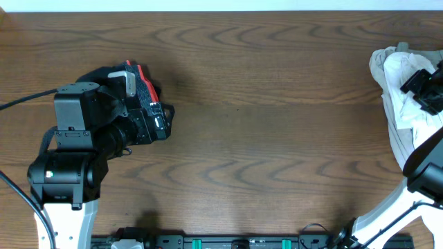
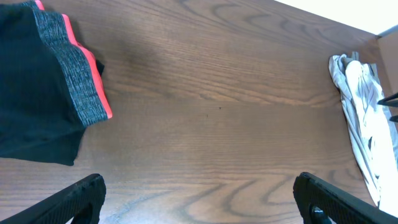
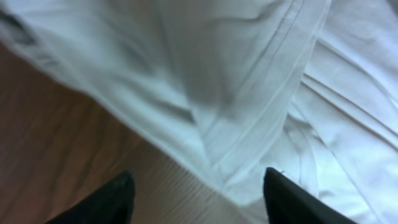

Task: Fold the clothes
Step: 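Reach the right gripper to the white T-shirt at the right edge and grasp it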

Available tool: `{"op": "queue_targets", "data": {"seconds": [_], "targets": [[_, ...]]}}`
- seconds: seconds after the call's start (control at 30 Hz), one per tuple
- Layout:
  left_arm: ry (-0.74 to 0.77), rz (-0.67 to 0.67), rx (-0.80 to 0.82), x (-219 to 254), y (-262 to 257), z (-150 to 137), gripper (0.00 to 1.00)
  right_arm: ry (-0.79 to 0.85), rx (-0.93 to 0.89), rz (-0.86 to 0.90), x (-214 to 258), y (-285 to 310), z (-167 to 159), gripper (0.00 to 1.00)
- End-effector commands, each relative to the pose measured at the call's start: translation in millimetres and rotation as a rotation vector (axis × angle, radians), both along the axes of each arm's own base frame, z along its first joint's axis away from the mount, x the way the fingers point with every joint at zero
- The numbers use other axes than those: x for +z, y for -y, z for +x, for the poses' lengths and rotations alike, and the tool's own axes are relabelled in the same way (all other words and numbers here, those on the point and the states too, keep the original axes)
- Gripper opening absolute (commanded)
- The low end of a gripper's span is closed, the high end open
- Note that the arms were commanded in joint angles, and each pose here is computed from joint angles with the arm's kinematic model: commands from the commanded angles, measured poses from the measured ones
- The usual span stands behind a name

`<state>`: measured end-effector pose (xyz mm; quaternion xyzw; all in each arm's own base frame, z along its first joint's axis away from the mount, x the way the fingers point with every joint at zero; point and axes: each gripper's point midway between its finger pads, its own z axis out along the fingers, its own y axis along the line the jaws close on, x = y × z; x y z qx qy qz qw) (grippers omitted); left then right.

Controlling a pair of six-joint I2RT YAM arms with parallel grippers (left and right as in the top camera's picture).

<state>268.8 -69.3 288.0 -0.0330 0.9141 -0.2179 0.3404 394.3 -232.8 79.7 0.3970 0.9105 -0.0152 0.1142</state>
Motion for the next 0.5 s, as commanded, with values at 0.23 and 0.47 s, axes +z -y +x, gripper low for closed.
{"op": "queue_targets", "data": {"seconds": [0.23, 0.47], "targets": [[0.014, -0.004, -0.02, 5, 3, 0, 0.98, -0.054, -0.114, 0.004, -38, 12, 2, 0.42], [0.011, -0.003, -0.02, 5, 3, -1, 0.98, -0.067, -0.12, -0.014, -40, 16, -1, 0.11]]}}
